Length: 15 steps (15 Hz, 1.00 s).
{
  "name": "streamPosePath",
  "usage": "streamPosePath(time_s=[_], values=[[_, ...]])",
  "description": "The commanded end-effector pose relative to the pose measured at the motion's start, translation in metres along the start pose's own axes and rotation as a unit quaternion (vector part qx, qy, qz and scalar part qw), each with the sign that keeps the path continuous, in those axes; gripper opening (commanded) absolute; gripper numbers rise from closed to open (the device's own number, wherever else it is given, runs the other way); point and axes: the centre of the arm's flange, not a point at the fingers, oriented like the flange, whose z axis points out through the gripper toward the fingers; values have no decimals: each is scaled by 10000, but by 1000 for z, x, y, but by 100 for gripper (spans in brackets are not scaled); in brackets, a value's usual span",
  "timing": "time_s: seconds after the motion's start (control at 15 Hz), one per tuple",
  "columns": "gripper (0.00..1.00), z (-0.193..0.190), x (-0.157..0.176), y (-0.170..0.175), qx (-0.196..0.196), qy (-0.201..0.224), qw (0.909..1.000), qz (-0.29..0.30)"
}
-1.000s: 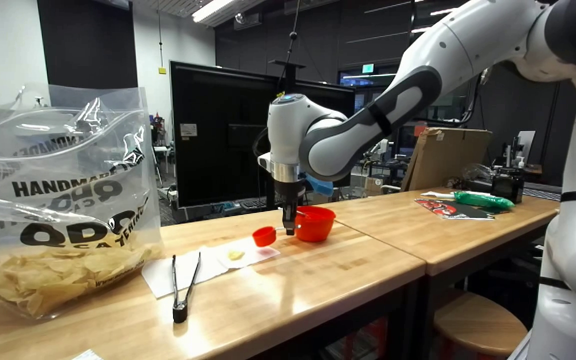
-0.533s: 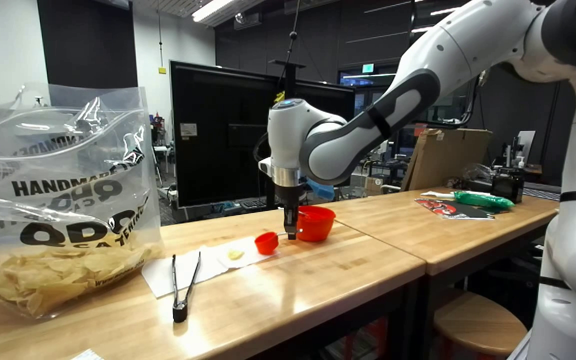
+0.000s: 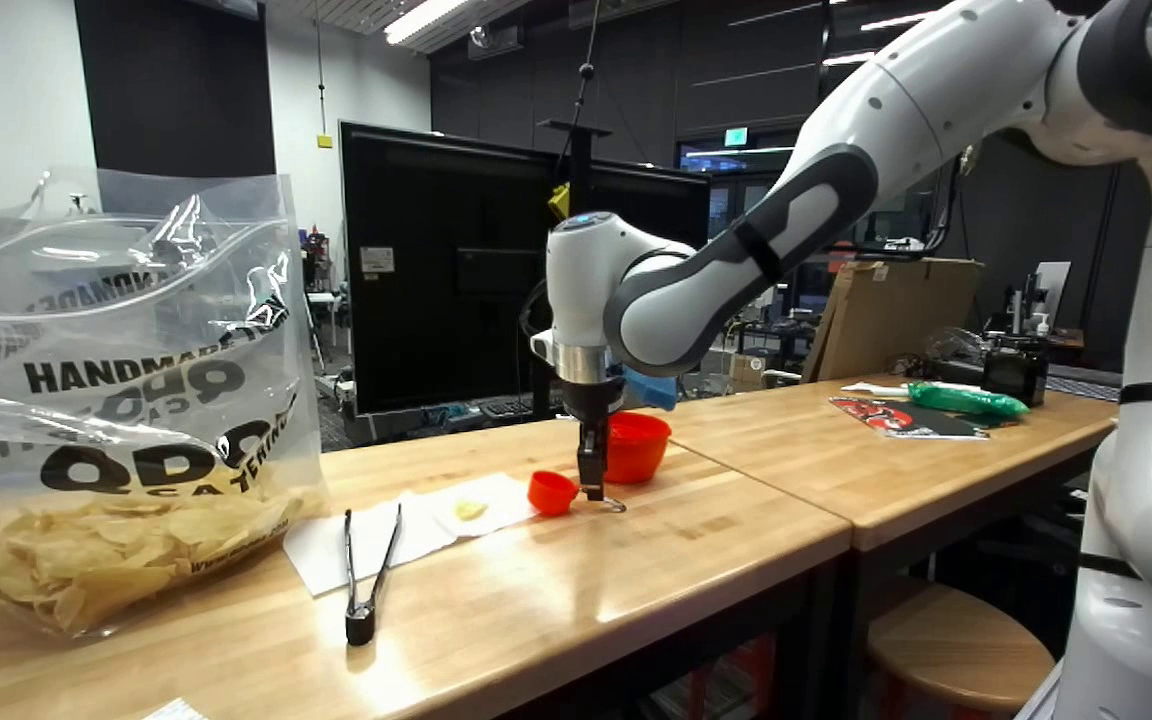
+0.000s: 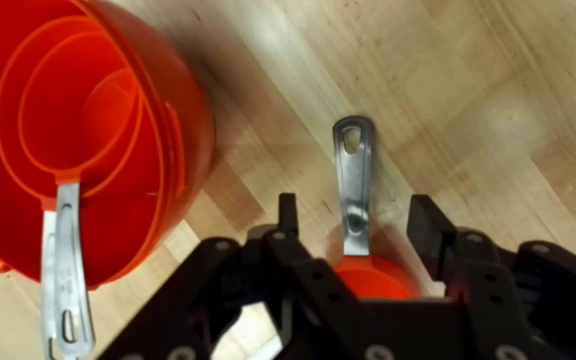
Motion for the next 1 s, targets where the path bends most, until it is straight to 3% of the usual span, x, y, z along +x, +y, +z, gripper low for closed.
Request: streamPosePath(time_s=[0.0, 0.07, 0.13, 0.47, 0.93], values=[[90, 1, -23, 8, 64, -40, 9998, 193], [98, 3, -27, 10, 71, -68, 9997, 236], [99, 3, -31, 13, 57, -93, 9996, 264], [100, -6, -29, 11, -37, -154, 9996, 252], [100, -37, -9, -19, -227, -13, 9997, -68]])
